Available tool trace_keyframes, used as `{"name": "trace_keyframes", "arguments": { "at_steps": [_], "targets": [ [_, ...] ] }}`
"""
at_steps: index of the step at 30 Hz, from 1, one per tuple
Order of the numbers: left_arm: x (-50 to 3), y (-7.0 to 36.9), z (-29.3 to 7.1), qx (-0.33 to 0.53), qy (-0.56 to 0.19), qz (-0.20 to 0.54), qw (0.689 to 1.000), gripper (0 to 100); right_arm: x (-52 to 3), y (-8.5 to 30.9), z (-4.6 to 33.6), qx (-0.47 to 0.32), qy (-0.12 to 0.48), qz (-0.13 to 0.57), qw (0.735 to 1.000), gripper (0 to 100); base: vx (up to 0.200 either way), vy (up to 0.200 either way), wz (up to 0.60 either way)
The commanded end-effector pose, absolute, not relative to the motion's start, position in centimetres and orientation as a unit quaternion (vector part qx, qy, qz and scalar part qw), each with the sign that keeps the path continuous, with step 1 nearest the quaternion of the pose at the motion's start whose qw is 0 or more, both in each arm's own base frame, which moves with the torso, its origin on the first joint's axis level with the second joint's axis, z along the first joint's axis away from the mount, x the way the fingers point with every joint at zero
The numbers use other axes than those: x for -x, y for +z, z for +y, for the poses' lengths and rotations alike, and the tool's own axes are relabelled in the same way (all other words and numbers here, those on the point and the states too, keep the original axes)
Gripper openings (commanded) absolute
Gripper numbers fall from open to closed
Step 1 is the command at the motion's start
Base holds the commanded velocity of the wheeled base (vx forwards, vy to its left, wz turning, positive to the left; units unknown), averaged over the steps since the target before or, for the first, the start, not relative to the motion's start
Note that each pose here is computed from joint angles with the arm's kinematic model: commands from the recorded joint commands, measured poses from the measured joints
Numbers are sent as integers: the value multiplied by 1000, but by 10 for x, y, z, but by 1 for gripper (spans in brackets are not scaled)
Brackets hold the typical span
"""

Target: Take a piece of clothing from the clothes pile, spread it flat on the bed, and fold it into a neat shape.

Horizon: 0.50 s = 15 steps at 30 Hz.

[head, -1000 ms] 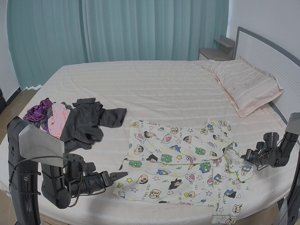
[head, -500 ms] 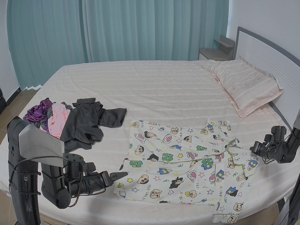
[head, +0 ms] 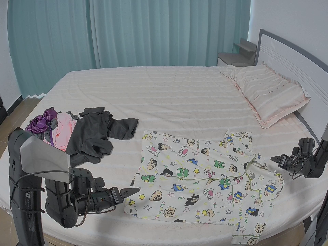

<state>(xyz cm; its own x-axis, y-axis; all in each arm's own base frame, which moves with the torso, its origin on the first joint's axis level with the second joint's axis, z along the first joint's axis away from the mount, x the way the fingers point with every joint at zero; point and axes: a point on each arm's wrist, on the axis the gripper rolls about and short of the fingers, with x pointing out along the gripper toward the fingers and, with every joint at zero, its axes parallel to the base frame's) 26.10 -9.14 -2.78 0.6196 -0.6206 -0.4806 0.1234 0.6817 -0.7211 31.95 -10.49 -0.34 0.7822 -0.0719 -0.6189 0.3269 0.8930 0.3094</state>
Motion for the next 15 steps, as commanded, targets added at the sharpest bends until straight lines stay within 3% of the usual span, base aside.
{"name": "trace_keyframes", "arguments": {
  "at_steps": [1, 6, 15],
  "targets": [
    [-261, -28, -92, 332, -223, 375, 836, 100, -321, 14, -98, -208, -106, 289, 928, 100, 0, 0, 0],
    [-261, -28, -92, 335, -221, 375, 836, 100, -327, 20, -81, -226, -115, 280, 926, 100, 0, 0, 0],
    [-261, -28, -92, 333, -222, 375, 836, 100, -346, 24, -58, -242, -87, 268, 928, 100, -178, 0, 0]
  ]
}}
